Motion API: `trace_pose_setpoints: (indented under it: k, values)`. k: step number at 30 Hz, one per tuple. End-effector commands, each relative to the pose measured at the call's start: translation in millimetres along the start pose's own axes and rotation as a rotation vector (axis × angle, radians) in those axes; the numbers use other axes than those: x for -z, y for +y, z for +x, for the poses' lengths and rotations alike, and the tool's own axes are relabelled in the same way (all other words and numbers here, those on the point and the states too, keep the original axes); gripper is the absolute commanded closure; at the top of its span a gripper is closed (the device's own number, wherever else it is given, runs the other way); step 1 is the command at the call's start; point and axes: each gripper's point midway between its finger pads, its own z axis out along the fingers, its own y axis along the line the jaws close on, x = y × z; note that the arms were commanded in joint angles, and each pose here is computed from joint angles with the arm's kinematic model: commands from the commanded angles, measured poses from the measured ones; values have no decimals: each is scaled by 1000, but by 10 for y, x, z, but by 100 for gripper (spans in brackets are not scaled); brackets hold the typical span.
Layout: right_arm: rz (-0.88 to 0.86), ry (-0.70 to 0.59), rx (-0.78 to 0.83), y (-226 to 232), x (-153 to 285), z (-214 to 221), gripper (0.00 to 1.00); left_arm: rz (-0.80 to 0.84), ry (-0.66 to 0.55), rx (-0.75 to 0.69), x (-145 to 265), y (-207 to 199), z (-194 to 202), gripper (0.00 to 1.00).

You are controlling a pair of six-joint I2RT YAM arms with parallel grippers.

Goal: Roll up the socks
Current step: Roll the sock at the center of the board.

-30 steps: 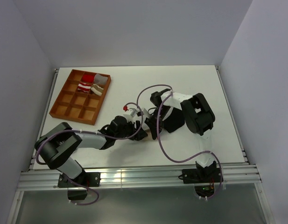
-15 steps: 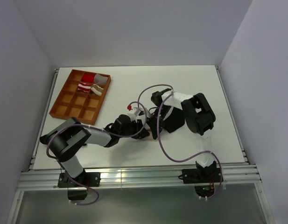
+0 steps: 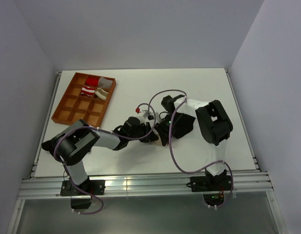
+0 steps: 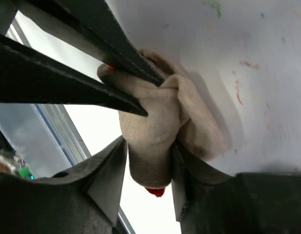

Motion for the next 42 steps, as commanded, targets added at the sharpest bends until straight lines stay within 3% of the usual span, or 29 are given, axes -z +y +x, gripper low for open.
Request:
trace_pose_setpoints:
  k: [1,15,21,34,42]
  values:
    - [158,-69,95,-250,55,-137,52,-180,151,43,20,453,425,100]
    - [215,-248,67,-240,556,-286,43,-187,275,64,44,587,490,100]
    - [90,-201,15,-190,476,-322,41,-187,305,70,37,619,506,100]
    - [69,-129,-21,-302,291,-246,40,-203,309,81,-16,661,481,100]
    - [50,-68,-48,-265,100,-119,46,-193,272,100,-70,631,403,100]
